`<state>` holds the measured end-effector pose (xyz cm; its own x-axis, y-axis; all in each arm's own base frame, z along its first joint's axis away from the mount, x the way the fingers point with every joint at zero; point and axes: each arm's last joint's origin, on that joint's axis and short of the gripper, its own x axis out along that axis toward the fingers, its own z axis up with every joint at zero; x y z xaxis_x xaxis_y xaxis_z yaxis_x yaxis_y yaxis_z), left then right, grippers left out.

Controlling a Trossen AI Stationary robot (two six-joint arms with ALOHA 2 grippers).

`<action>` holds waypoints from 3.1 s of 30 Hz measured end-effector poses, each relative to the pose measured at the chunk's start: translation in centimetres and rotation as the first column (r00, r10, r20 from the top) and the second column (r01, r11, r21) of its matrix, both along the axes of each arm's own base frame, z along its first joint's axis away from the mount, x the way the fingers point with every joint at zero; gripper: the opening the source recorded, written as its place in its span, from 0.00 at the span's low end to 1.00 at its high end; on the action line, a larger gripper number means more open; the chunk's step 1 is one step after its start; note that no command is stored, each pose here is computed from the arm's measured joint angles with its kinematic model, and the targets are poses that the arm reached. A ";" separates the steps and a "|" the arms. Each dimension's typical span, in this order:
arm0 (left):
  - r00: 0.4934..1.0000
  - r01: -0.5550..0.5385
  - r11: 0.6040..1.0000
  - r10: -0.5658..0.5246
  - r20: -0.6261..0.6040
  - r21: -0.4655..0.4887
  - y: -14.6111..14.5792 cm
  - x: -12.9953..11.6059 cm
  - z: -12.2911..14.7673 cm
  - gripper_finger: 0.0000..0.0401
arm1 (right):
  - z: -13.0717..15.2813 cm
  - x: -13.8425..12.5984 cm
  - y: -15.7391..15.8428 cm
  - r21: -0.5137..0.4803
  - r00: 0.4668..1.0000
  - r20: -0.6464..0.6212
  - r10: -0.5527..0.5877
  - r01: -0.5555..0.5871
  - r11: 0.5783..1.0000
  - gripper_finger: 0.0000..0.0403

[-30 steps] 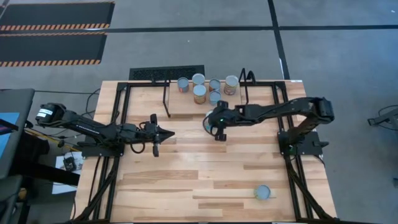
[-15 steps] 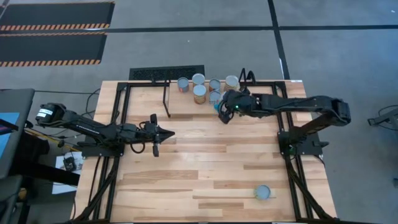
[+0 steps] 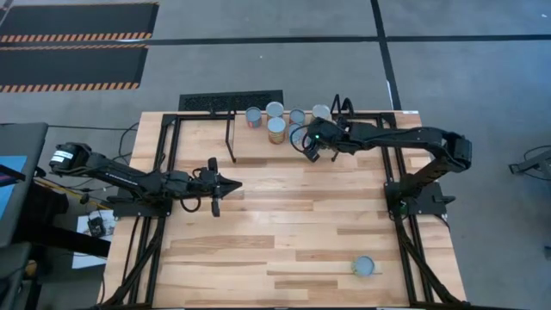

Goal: Pick and place cans onto a shelf
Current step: Put the light blue can on the shelf aligned with the other blue can, then put the light green can on the shelf aligned with the blue can

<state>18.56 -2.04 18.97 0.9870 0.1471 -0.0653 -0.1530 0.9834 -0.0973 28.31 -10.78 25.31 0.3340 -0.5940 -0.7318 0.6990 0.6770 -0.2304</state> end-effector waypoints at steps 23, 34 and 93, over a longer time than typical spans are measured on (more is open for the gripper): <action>1.000 0.000 1.000 0.000 -0.006 -0.020 0.0 0.0 -0.1 0.00 | 0.1 -0.2 -0.5 -0.017 1.000 -0.016 0.007 -0.007 1.000 0.19; 1.000 -0.001 1.000 0.000 -0.019 -0.020 0.0 0.0 -0.2 0.00 | 1.3 0.2 1.1 -0.131 0.990 -0.056 0.127 -0.134 0.982 0.16; 0.993 0.115 0.993 -0.113 -0.033 0.041 -1.2 -0.2 -0.2 0.00 | -4.7 -11.3 39.2 0.498 0.882 -0.202 0.425 -0.281 0.820 0.34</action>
